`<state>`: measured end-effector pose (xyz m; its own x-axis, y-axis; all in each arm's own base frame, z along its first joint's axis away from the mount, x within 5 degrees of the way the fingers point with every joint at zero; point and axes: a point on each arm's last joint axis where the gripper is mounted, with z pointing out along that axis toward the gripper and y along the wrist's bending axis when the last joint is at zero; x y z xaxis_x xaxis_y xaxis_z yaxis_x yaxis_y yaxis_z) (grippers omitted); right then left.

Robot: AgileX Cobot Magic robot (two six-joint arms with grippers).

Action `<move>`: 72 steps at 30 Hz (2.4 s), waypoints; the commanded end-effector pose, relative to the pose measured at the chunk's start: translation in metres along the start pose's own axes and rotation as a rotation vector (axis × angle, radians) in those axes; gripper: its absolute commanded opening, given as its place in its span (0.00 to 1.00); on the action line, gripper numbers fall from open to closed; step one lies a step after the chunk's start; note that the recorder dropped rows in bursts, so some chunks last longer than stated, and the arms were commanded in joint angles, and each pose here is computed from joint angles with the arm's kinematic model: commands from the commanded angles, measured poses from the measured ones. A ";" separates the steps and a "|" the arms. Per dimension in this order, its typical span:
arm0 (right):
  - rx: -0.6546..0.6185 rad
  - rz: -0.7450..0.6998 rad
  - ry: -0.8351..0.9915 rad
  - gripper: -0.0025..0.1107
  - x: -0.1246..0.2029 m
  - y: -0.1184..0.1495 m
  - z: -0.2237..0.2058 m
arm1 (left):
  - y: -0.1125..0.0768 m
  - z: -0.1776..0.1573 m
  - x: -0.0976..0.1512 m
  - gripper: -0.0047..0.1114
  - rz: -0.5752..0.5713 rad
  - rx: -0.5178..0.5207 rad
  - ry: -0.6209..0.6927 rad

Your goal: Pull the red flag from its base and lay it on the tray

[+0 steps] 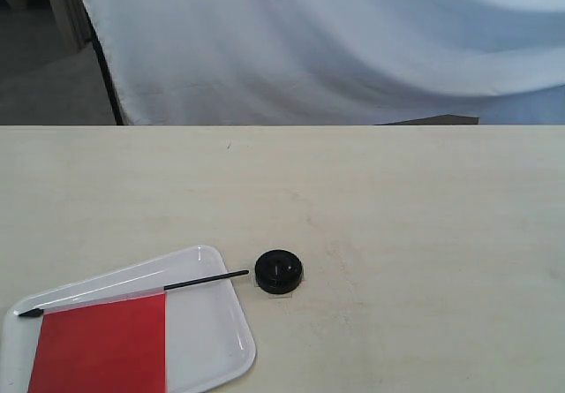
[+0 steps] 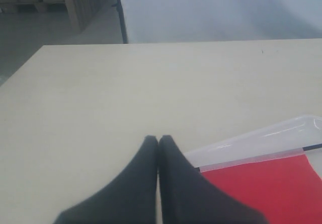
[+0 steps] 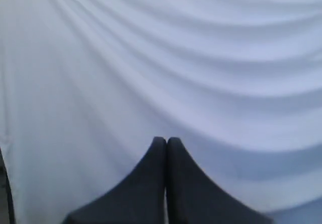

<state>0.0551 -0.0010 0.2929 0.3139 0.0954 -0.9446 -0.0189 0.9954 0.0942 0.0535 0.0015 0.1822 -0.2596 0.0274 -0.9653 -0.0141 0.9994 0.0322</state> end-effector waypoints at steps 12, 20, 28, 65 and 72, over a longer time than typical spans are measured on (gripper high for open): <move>-0.016 0.041 -0.164 0.02 -0.014 0.001 -0.021 | 0.000 0.000 0.000 0.04 -0.003 0.001 -0.006; -0.010 0.153 -0.080 0.02 0.017 -0.002 -0.019 | 0.000 0.000 0.000 0.04 -0.003 0.001 -0.006; 0.027 0.063 0.262 0.02 0.078 -0.007 -0.025 | 0.000 0.000 0.000 0.04 -0.003 0.001 -0.006; 0.030 0.002 0.400 0.02 0.090 -0.008 -0.029 | 0.000 0.000 0.000 0.04 -0.003 0.001 -0.006; 0.030 0.002 0.400 0.02 0.090 -0.008 -0.029 | 0.000 0.000 0.000 0.04 -0.003 0.001 -0.006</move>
<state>0.0565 0.0003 0.1984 -0.0839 0.1179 -0.9895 0.0084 0.9930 0.1176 0.0535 0.0015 0.1822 -0.2596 0.0274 -0.9653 -0.0141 0.9994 0.0322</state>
